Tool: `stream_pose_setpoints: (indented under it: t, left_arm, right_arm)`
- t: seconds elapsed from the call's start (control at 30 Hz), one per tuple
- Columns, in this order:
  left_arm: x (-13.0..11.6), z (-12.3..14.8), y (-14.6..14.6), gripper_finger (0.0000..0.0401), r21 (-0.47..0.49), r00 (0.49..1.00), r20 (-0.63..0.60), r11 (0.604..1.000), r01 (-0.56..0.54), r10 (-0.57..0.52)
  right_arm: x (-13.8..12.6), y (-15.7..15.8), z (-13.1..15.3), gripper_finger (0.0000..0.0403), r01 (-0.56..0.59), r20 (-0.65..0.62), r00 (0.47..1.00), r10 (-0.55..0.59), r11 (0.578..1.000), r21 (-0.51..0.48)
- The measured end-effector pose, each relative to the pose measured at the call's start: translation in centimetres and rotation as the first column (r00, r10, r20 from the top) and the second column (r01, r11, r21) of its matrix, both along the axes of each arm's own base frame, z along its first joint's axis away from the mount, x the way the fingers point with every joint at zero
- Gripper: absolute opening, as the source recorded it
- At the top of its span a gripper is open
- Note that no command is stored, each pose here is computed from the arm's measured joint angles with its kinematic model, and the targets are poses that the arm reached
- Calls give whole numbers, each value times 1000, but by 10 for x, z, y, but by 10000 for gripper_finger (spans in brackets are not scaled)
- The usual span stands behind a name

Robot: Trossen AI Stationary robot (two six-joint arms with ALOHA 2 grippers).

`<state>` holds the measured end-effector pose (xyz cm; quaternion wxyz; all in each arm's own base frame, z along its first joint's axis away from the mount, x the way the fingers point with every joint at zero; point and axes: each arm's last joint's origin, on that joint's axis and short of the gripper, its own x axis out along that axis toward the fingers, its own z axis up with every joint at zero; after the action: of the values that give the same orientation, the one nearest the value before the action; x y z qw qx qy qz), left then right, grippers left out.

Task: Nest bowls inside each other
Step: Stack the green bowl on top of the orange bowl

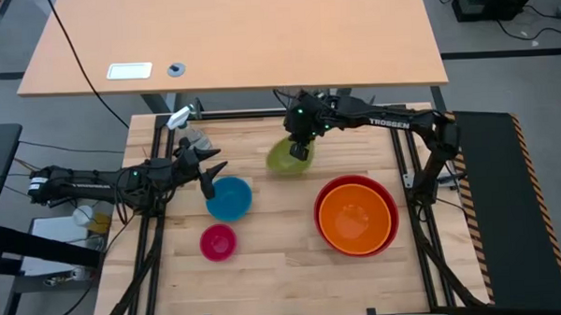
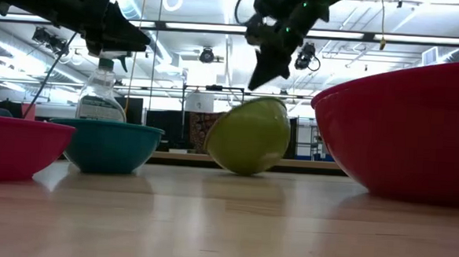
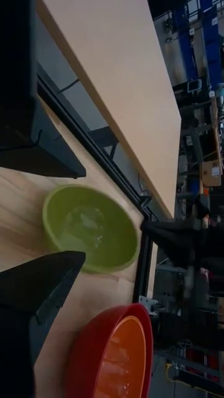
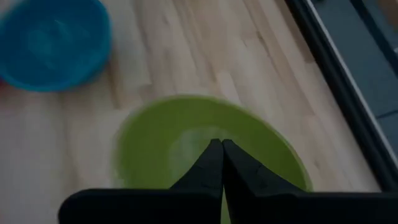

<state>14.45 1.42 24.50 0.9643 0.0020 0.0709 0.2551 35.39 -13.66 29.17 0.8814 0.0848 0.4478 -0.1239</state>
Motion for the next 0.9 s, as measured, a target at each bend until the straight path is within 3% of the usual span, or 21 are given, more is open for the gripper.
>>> stream_pose_setpoints:
  t: [0.2, 0.33, 0.57, 0.7, 0.9]
  left_arm:
    - [0, 0, 0, 208, -4, 1000, 2, 1000, -1, 1]
    - [0, 0, 0, 208, -3, 1000, 2, 1000, 2, -2]
    - [0, 1, 1, 208, -1, 1000, 14, 1000, -6, 6]
    - [0, 1, 1, 208, -1, 1000, 14, 1000, -5, 5]
    - [0, 1, 1, 208, -1, 1000, 12, 1000, -5, 5]
  right_arm:
    - [-4, -4, -38, 63, -5, -110, 994, 10, 999, 48]
    - [-7, 4, -83, 101, -13, -255, 966, 46, 991, 130]
    - [7, 9, -130, 116, -25, -336, 938, 84, 984, 176]
    - [15, 6, -143, 115, -20, -357, 930, 86, 982, 186]
    - [16, 6, -139, 115, -17, -354, 932, 78, 985, 172]
